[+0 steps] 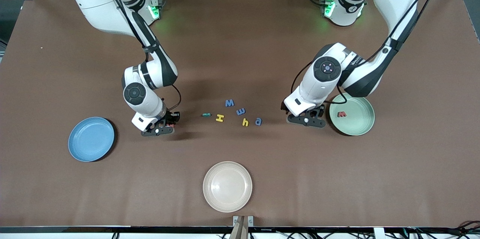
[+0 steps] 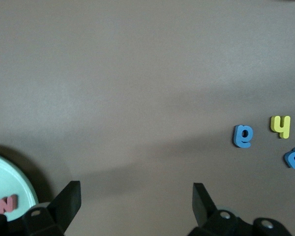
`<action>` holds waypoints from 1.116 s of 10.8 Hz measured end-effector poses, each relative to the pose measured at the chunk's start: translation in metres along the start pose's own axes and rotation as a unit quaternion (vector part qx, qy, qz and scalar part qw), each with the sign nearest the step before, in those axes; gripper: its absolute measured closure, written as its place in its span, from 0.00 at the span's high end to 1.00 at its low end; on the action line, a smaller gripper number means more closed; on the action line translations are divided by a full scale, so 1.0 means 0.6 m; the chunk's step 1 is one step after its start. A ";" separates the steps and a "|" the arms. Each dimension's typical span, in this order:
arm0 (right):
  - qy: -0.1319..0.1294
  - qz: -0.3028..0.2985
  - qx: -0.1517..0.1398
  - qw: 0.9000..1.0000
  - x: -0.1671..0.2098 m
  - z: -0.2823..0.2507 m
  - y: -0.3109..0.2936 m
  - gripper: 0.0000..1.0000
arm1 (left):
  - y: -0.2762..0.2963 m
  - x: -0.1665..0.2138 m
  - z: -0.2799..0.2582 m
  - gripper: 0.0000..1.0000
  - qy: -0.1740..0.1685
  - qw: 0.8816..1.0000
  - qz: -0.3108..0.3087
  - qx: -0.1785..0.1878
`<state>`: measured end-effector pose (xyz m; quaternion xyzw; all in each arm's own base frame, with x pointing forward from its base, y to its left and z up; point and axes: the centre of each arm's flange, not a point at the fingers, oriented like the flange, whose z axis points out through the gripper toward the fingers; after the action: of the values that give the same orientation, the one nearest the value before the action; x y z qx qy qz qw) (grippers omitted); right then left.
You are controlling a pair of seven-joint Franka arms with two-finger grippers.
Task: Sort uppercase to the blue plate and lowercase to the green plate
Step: 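Drop the Q on the blue plate while the left gripper reaches the e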
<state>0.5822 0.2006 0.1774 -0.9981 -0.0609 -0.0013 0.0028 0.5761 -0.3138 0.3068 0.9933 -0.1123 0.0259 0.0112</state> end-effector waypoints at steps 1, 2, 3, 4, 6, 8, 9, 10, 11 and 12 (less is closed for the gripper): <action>0.001 0.001 0.000 1.000 0.001 -0.001 0.002 0.36 | -0.001 0.003 0.003 1.00 -0.001 1.000 0.002 -0.002; 0.005 0.008 0.000 1.000 0.007 -0.006 0.016 0.36 | 0.006 0.003 0.004 1.00 -0.001 1.000 0.006 -0.004; 0.011 0.012 -0.001 1.000 0.018 -0.020 0.043 0.36 | 0.024 0.002 0.005 1.00 -0.001 1.000 0.013 -0.007; 0.014 0.007 -0.001 1.000 0.028 -0.042 0.082 0.36 | 0.042 0.001 0.012 1.00 -0.003 1.000 0.019 -0.012; 0.011 -0.013 -0.001 1.000 0.038 -0.096 0.187 0.36 | 0.073 0.001 0.035 1.00 -0.010 0.999 0.034 -0.018; 0.017 -0.063 -0.003 0.998 0.037 -0.126 0.303 0.36 | 0.102 0.003 0.061 1.00 -0.006 0.998 0.056 -0.019; 0.019 -0.093 -0.005 0.995 0.031 -0.130 0.365 0.36 | 0.118 0.003 0.072 1.00 -0.004 0.998 0.064 -0.021; 0.022 -0.119 -0.008 0.993 0.025 -0.135 0.423 0.36 | 0.131 0.007 0.083 1.00 0.000 0.997 0.069 -0.020; 0.026 -0.140 -0.011 0.990 0.020 -0.141 0.463 0.36 | 0.145 0.009 0.096 1.00 0.005 0.997 0.074 -0.016; 0.029 -0.156 -0.013 0.987 0.021 -0.147 0.479 0.37 | 0.163 0.009 0.111 1.00 0.017 0.996 0.082 -0.014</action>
<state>0.6293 -0.0836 0.2640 -0.9759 -0.2159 -0.0313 -0.0089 0.5629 -0.4124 0.2422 0.9799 -0.1934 0.0416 0.0253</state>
